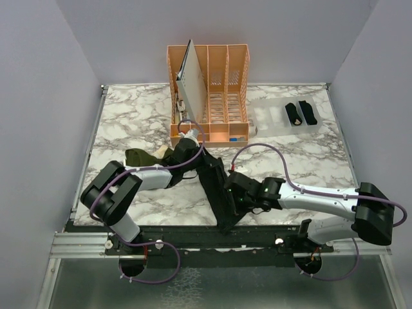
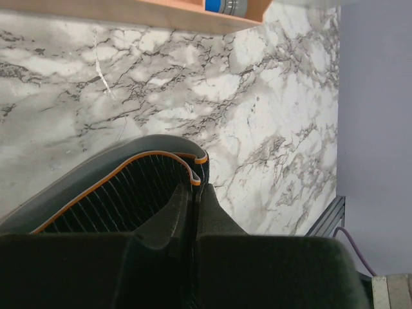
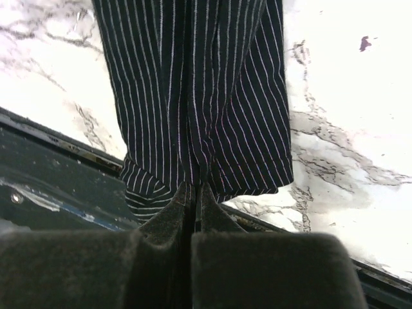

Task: Roll the underwear
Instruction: Fold the underwear at the corner of the board.

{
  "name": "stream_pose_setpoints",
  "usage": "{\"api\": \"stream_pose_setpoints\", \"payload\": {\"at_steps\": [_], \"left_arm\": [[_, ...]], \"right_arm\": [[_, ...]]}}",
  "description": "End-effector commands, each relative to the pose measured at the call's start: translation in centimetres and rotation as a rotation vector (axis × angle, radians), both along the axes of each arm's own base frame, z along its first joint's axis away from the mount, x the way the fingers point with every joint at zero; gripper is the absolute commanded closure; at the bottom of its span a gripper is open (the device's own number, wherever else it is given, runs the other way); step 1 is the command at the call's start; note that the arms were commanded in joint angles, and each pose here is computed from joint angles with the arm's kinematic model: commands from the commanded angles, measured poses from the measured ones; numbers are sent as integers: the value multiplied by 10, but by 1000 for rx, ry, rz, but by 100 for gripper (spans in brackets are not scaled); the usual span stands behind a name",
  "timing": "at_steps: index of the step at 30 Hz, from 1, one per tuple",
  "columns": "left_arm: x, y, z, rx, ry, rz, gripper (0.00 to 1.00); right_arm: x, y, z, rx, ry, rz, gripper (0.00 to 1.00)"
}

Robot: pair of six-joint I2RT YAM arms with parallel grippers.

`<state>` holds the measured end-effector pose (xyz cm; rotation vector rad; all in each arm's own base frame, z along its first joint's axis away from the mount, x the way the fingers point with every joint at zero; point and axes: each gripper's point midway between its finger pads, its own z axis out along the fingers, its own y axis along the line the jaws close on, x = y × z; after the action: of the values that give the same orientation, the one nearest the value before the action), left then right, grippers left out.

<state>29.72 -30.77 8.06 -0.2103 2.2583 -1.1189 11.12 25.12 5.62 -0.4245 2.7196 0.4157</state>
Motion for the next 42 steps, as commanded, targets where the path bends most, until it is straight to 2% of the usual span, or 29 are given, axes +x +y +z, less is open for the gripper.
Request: {"api": "stream_pose_setpoints", "payload": {"at_steps": [1, 5, 11, 16, 25, 39, 41, 42], "left_arm": [[16, -4, 41, -75, -114, 3, 100], [19, 0, 52, -101, -134, 20, 100], [1, 17, 27, -83, -93, 30, 100], [-10, 33, 16, -78, -111, 59, 100], [-18, 63, 17, -88, -152, 147, 100], [-50, 107, -25, -46, -65, 273, 100], [-53, 111, -29, -27, -59, 280, 97], [-54, 112, -30, -18, -55, 277, 91]], "right_arm": [[17, 5, 14, 51, -80, -110, 100], [11, 23, 24, 140, -80, -5, 100], [-4, 34, 9, 116, -3, 112, 100], [-7, 41, -2, 74, 12, 136, 100], [-9, 51, -4, 83, 23, 154, 100], [-33, 46, -19, 61, 97, 239, 100], [-33, 44, -26, 36, 105, 231, 100], [-33, 42, -29, 21, 109, 226, 100]]}}
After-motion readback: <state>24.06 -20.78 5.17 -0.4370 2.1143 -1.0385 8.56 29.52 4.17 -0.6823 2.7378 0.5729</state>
